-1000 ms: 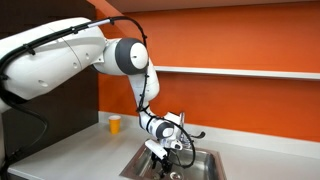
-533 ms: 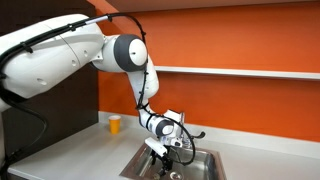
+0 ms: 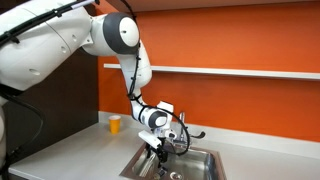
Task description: Put the snack bar in the sink
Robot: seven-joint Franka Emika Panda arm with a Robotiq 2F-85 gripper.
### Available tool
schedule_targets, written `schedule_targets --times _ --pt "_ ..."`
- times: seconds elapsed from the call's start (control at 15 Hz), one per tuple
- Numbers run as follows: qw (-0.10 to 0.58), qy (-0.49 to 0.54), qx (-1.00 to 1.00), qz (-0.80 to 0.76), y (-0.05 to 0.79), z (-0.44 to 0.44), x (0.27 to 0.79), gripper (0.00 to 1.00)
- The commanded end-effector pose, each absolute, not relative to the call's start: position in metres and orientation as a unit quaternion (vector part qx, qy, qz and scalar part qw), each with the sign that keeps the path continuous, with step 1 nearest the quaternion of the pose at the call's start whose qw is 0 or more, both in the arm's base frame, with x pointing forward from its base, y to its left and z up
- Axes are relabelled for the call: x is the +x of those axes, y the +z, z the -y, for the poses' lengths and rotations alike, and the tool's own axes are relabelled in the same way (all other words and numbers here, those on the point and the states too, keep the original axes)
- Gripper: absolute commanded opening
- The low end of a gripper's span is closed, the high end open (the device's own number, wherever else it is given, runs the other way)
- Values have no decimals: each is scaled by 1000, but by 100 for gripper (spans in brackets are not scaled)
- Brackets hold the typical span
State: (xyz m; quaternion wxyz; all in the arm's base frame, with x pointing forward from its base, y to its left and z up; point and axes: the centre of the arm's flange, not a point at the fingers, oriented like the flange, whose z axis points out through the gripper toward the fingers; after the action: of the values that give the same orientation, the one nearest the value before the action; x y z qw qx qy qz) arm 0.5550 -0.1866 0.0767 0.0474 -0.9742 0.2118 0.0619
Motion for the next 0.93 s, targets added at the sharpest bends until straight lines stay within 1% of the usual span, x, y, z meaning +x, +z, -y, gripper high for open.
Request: schedule_targets --times 0.0,0.33,0.87 --pt "25 44 -982 -183 119 163 521 100" --pt "7 24 -989 -149 147 136 488 100" --pt "1 9 -995 -101 175 71 427 100"
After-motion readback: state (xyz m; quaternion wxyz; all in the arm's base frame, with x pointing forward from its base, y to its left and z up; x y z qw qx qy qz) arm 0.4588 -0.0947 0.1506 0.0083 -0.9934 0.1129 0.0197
